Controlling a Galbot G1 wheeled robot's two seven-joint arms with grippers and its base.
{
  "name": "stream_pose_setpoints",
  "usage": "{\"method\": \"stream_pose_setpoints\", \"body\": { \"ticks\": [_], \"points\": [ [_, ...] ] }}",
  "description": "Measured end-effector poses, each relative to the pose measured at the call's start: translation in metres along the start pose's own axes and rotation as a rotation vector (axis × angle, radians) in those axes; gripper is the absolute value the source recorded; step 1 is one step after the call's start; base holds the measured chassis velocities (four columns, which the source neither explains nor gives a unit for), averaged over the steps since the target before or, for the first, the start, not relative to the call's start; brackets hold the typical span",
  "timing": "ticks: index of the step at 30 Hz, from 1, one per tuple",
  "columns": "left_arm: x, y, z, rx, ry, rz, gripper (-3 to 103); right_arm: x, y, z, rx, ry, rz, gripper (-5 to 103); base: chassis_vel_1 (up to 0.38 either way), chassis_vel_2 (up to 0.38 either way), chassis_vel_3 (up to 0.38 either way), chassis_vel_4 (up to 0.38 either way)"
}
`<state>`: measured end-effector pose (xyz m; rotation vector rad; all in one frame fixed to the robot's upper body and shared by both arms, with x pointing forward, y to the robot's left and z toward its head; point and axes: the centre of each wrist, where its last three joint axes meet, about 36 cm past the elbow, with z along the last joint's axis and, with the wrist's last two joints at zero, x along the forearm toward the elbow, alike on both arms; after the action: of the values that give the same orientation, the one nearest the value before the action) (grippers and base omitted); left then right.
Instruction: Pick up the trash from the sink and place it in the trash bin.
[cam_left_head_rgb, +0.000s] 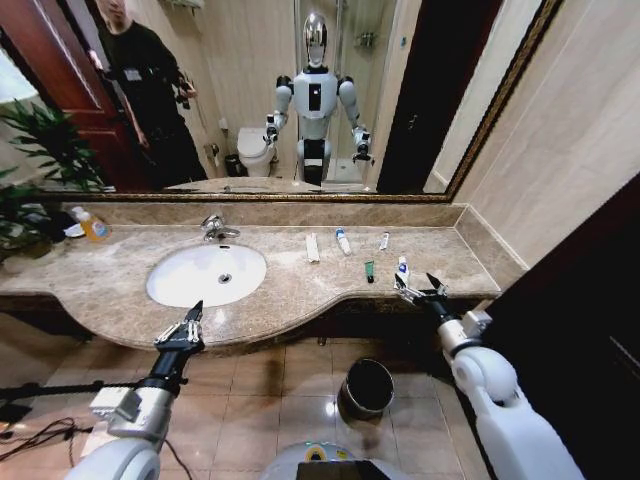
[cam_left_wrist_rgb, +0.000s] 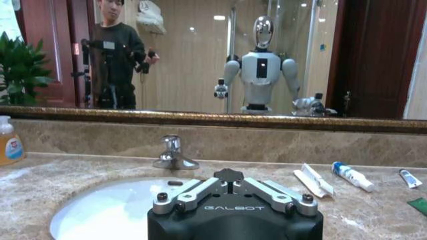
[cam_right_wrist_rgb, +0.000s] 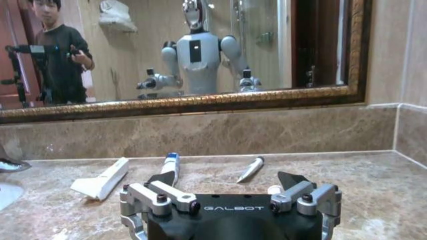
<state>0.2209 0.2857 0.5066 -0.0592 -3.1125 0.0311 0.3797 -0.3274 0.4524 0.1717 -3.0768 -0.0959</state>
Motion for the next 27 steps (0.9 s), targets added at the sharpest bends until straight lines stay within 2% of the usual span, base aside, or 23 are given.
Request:
{"method": "stream_pose_setpoints", "body": {
  "ticks": [7,14,27],
  "points": [
    [0.000,0.000,0.000,0.000,0.000,0.000,0,-0.032,-0.015,0.014,0.024,0.046,0.021,100,0.000,0.000,0.000,0.000],
    [0.000,0.000,0.000,0.000,0.000,0.000,0,-0.087,-0.036,0.020,0.036,0.086,0.074,100,0.000,0.000,0.000,0.000],
    [0.000,0.000,0.000,0.000,0.000,0.000,0,-0.140,-0.025,0.024,0.001,0.187,0.103,100,0.000,0.000,0.000,0.000]
  ]
}}
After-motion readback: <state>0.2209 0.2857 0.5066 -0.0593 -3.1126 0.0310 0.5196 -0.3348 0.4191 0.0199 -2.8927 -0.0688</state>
